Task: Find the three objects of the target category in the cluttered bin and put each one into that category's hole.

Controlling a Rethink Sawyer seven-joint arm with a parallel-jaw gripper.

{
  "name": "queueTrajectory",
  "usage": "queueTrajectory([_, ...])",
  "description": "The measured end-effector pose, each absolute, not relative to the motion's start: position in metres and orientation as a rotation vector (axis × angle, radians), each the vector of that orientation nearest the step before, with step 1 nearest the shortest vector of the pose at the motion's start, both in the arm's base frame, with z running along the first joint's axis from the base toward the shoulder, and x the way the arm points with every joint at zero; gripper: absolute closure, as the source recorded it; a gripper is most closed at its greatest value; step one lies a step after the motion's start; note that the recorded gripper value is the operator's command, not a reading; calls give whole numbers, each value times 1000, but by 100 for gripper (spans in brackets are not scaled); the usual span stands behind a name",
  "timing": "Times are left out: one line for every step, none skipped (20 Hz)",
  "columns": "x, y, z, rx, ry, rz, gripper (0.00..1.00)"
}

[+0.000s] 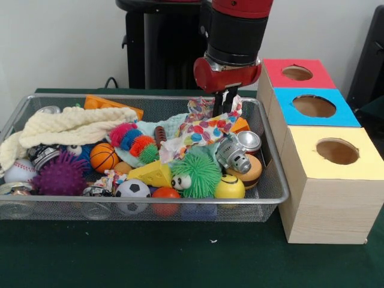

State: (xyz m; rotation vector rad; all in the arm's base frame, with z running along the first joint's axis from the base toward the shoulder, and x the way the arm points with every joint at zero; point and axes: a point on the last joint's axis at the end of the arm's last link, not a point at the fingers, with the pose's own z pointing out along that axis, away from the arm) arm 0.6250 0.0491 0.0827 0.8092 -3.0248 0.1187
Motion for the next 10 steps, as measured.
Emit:
queueTrajectory([624, 49, 84, 805, -3015, 119, 100])
queueTrajectory([623, 48, 85, 802, -3006, 119, 100])
queueTrajectory([622, 48, 85, 801, -3002, 121, 100])
queueTrajectory([622, 47, 86, 801, -2999, 123, 100])
queueTrajectory([622, 47, 87, 803, -2995, 128, 100])
queueTrajectory([621, 46, 88, 805, -2990, 133, 100])
queueTrajectory([621, 44, 90, 814, -2987, 146, 100])
queueTrajectory([621, 43, 93, 822, -2983, 160, 100])
queueTrajectory([622, 41, 95, 828, -2983, 171, 100])
queueTrajectory([622, 40, 95, 830, -2983, 175, 100])
